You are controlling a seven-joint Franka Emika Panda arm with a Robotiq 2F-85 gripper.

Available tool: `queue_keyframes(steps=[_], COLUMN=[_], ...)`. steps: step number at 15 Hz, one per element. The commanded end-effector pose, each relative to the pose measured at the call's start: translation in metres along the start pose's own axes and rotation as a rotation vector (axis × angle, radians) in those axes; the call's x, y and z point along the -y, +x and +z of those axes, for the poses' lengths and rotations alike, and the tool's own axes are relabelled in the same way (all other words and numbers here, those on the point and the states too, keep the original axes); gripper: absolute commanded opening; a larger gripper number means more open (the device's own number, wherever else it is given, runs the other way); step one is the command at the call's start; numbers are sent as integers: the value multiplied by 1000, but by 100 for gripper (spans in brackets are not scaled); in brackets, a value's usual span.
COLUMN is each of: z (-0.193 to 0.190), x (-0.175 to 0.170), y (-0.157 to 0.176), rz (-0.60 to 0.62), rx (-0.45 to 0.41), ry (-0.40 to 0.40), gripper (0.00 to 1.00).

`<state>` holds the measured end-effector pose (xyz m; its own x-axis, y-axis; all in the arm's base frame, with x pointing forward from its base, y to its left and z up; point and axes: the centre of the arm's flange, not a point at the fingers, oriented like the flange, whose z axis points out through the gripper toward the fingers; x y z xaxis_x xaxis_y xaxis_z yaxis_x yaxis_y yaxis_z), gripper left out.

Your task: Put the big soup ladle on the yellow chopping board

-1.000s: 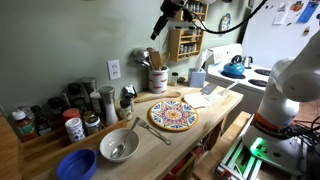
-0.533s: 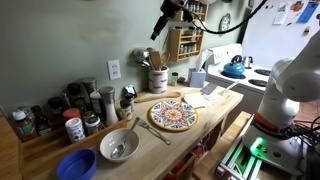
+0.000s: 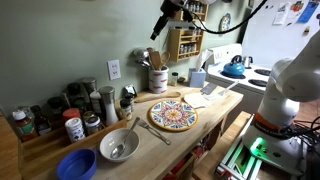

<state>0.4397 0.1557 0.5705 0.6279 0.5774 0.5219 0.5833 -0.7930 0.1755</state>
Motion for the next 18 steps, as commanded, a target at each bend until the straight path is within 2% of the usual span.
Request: queue_keyframes(steps=[1,14,18], z=[0,0,15], x=[0,0,14], y=[0,0,15], rz=[0,0,-59], rx=[0,0,12], ry=[0,0,-20], gripper=[100,100,100])
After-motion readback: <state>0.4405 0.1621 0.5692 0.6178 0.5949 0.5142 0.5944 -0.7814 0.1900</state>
